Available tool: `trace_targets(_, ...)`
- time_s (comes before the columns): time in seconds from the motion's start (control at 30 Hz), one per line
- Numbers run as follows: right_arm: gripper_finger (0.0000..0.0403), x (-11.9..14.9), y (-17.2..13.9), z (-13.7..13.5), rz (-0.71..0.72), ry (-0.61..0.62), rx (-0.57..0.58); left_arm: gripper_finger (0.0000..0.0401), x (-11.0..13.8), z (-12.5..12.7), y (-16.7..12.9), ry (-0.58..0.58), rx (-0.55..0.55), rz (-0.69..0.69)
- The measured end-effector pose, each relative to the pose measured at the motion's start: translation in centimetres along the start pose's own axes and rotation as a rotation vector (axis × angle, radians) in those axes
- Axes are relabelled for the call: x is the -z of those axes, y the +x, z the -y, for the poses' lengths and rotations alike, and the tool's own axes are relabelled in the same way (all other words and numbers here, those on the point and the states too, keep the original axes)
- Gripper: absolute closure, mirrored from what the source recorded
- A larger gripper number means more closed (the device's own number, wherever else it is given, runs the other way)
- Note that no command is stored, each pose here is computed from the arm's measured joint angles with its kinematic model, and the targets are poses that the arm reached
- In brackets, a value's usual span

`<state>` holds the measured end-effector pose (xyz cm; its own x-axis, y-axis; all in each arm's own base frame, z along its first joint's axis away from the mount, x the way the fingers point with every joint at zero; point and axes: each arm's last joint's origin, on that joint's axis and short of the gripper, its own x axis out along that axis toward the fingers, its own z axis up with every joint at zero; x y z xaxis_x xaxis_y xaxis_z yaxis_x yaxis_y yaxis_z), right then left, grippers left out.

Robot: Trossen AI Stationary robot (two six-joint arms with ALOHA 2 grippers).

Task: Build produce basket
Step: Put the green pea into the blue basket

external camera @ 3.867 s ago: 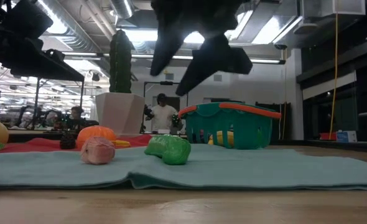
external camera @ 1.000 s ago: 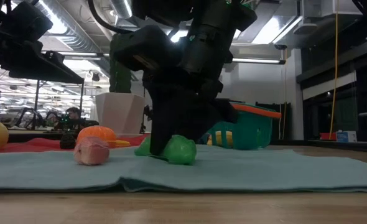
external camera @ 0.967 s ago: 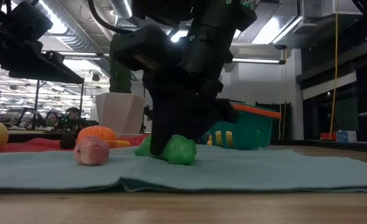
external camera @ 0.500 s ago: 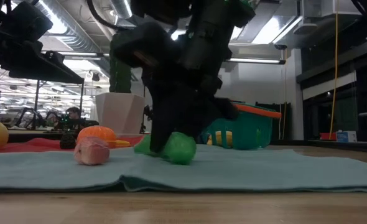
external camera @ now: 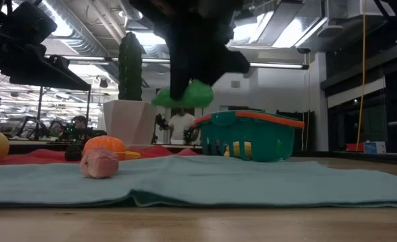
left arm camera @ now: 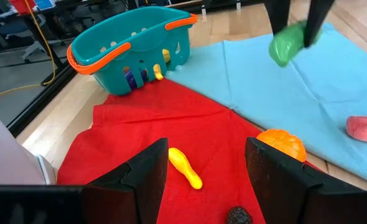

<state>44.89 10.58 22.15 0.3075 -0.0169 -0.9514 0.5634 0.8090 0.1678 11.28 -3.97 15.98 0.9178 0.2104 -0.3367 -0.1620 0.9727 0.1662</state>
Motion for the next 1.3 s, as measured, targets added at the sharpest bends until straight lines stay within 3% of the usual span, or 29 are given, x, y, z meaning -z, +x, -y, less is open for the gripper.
trace_targets(0.3,0.0279,-0.7,-0.5,1.0,-0.02,-0.081,0.039,0.0197,0.0,0.1,0.0,0.0,0.02,-0.003)
trace_targets(0.63,0.028,0.0,-0.6,-0.2,0.106,-0.1,0.101,0.0197,0.0,0.1,0.0,0.0,0.046,-0.006)
trace_targets(1.0,0.0284,3.4,4.7,-0.8,0.189,0.02,0.016,0.0197,0.0,0.2,0.0,0.0,0.057,-0.007)
trace_targets(1.17,0.0284,4.0,4.4,-0.6,0.348,0.033,-0.106,0.0197,0.1,0.2,0.0,0.003,0.056,-0.01)
trace_targets(1.3,0.0284,5.1,3.3,1.0,0.439,0.034,-0.096,0.0197,0.1,0.2,0.0,0.004,0.056,-0.011)
